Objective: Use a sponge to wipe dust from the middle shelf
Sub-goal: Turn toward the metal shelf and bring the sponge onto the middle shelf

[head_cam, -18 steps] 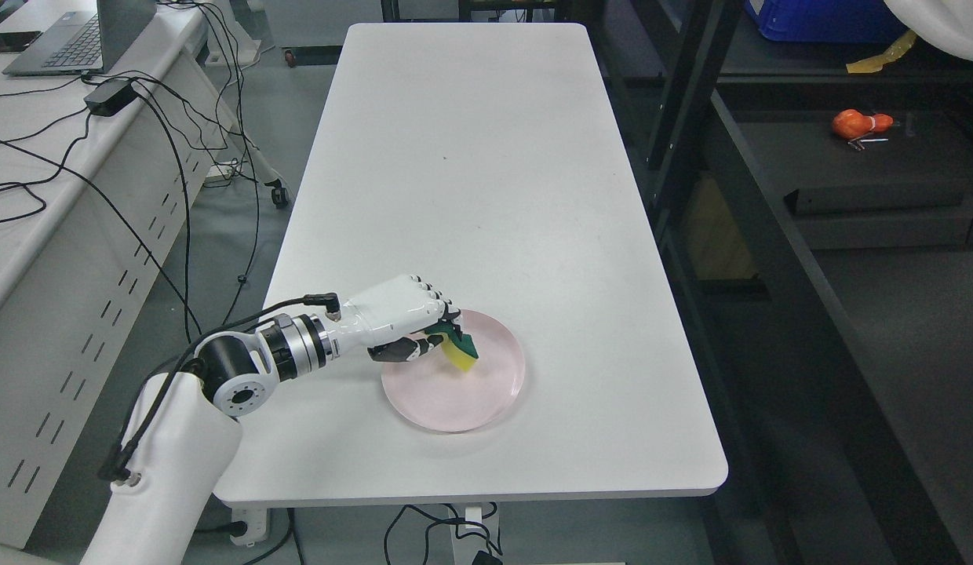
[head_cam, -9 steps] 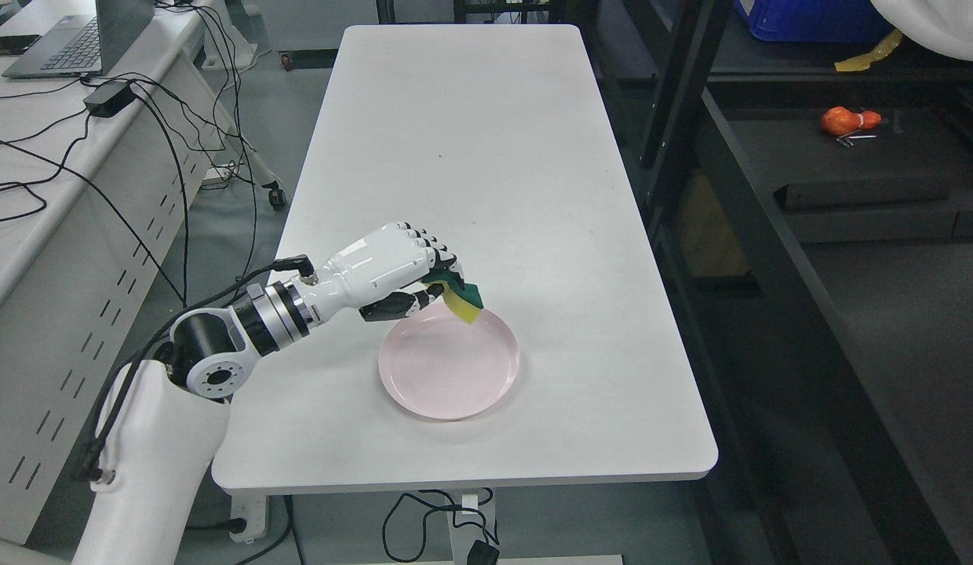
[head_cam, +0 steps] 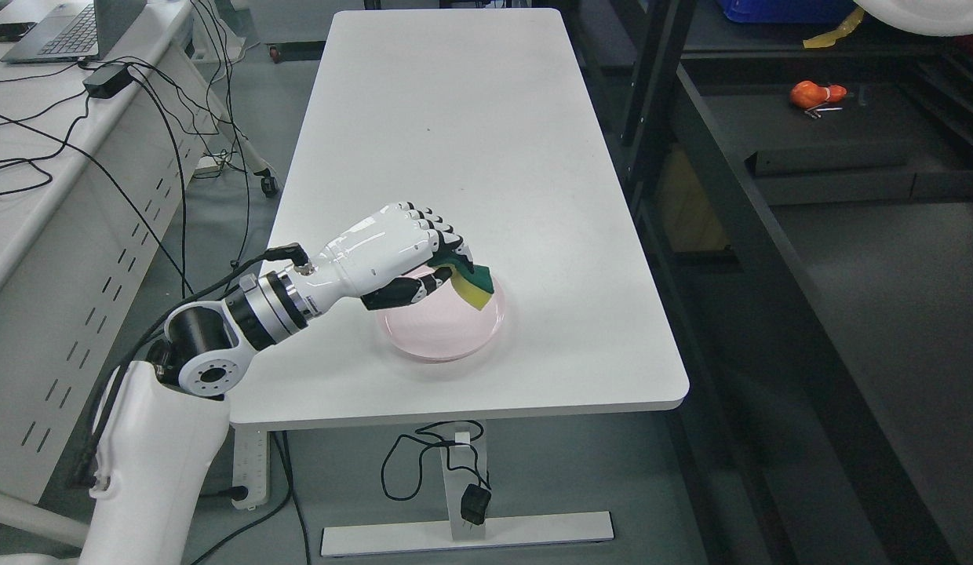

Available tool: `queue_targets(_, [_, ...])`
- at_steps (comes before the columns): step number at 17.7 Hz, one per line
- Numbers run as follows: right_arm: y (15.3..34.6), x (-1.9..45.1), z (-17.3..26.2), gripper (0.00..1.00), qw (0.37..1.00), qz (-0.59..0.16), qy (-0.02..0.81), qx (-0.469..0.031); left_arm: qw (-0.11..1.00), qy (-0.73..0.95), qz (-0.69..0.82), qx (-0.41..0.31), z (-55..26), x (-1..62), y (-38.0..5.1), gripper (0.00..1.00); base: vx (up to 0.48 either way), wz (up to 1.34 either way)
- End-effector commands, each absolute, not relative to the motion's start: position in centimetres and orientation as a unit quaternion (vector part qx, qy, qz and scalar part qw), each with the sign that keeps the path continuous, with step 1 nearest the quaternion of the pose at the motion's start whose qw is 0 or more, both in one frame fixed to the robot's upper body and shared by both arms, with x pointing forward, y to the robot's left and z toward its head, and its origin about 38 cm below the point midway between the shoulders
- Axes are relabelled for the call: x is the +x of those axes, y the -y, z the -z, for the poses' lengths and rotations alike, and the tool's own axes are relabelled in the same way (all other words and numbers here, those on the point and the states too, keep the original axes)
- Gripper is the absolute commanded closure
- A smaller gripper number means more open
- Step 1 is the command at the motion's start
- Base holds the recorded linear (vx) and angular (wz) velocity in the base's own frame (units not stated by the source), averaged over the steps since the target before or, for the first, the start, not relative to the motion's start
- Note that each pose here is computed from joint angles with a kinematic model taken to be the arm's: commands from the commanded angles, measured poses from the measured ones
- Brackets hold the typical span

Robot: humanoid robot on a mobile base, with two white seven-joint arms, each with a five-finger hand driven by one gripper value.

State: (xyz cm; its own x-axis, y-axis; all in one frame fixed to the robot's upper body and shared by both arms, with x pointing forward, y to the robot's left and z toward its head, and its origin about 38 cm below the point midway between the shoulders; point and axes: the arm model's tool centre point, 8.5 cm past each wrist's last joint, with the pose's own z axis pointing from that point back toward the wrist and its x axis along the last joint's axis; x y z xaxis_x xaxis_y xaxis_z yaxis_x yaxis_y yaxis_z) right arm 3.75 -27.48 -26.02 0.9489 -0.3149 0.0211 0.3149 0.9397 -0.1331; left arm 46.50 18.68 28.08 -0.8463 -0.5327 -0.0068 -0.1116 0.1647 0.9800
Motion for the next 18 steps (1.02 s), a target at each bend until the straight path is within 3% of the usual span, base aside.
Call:
queue_targets(1, [28.7, 4.3, 25.9, 0.0, 0.984, 0.16, 0.01, -0.076, 0.157, 0.758, 0.593, 0.222, -29.3, 45.7, -18.0, 1.0, -0.204, 0.0])
queue_targets(9, [28.7, 4.3, 25.9, 0.0, 0.984, 0.16, 0.01, -0.076, 0.154, 0.766, 0.587, 0.212, -29.2, 45.6, -16.9, 1.0, -0.167, -0.19])
queue_targets(18, [28.7, 4.3, 25.9, 0.0, 0.984, 0.16, 0.01, -0.076, 0.153, 0.77, 0.588, 0.194, -29.0, 45.5, -15.1, 1.0, -0.192, -0.54])
